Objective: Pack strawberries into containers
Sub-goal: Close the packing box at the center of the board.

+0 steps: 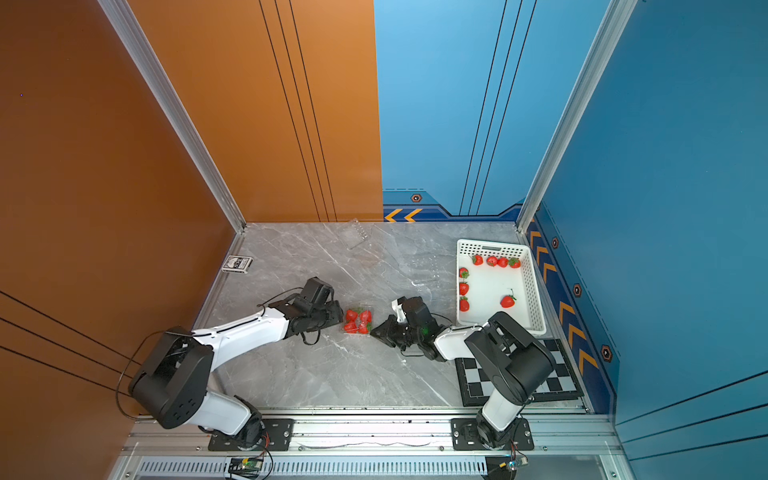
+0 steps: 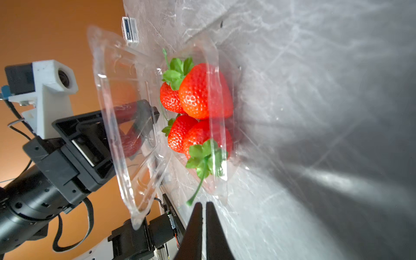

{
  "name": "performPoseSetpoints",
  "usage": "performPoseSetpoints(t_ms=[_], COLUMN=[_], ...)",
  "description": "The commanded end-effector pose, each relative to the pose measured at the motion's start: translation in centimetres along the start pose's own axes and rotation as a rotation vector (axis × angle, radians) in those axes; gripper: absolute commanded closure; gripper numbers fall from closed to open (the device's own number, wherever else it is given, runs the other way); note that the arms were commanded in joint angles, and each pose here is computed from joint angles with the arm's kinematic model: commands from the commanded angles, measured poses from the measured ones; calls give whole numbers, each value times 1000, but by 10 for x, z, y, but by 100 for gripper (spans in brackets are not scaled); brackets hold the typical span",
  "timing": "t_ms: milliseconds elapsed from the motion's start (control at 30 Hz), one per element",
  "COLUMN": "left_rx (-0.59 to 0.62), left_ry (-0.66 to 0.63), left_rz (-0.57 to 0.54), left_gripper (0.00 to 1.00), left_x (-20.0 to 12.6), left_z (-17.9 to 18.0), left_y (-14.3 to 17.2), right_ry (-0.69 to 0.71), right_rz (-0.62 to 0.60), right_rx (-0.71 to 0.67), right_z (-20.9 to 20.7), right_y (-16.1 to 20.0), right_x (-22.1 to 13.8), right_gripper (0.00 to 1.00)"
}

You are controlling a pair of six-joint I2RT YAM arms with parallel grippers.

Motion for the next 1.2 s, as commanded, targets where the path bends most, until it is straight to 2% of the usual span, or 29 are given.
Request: performPoseSetpoints(t_ms=[0, 733, 867, 1067, 1167], left_rx=[-8, -11, -11, -10, -9], left_ry=[-16, -20, -21, -24, -23], left_rz=[10, 13, 14, 19, 19], left_gripper=[37, 38, 38, 38, 38], left_x=[-3, -2, -1, 0, 0], left_z=[7, 9, 9, 9, 8], left_y=[2, 1, 1, 2, 2], right_ry=[-65, -73, -53, -52, -44], right_rz=[-10, -4, -10, 11, 17], right_rx=[-5, -20, -50, -111, -134], right_z=[13, 10, 14, 27, 31], right_y=[-8, -51, -53, -45, -39], right_x=[5, 27, 16, -11, -24], right_gripper=[91, 92, 90, 78, 77])
Point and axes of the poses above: each gripper's point midway between its finger pads, its own x axis out along the fingers, its own z axis along the line the jaws close on, y = z × x, the point moved 5 cm from there along -x, back along the fingers, and after that the axes turned 7 degrees about -x, right-handed, at the moved point
